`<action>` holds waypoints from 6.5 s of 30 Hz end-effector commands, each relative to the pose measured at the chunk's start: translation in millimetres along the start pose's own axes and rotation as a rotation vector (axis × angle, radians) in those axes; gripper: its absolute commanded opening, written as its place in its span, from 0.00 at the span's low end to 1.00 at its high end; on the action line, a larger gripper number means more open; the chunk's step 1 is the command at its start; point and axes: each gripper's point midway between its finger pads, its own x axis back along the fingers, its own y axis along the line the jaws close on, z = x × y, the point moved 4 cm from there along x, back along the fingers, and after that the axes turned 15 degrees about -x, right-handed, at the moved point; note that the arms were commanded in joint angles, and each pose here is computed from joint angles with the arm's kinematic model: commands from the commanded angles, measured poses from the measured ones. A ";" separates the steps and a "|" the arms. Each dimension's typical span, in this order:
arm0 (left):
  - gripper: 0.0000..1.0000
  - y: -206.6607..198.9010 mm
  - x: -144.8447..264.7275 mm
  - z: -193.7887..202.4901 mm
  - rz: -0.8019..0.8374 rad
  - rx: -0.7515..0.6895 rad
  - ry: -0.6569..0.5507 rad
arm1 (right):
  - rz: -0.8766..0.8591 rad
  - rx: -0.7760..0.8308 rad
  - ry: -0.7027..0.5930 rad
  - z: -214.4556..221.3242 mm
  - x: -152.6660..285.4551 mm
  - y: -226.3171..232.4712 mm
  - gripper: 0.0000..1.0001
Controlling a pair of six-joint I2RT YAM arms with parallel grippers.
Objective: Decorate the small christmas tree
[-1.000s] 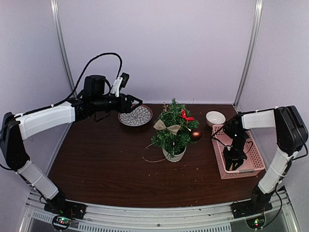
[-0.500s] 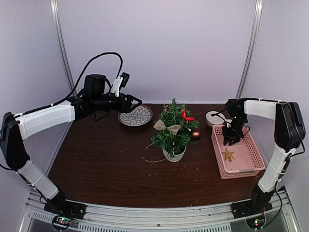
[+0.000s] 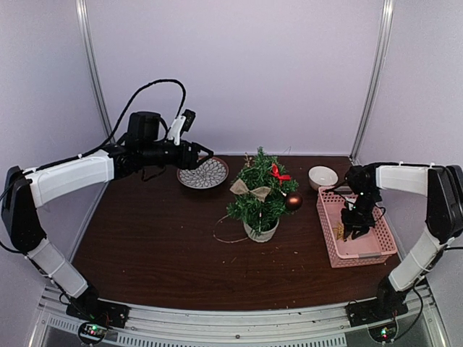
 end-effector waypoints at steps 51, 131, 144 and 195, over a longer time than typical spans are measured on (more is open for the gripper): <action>0.61 -75.8 28.3 -177.6 0.305 0.018 -0.243 | -0.884 0.781 -1.007 71.2 331.8 196.1 0.06; 0.00 -71.5 -38.5 -129.8 0.262 0.142 -0.077 | -0.762 0.547 -0.857 63.9 268.9 155.4 0.74; 0.00 -80.8 -57.2 -110.1 0.320 0.133 -0.021 | -0.765 0.557 -0.832 62.3 263.5 160.3 0.74; 0.00 -86.9 -59.2 -107.9 0.349 0.128 -0.019 | -0.768 0.575 -0.798 60.2 257.0 170.8 0.73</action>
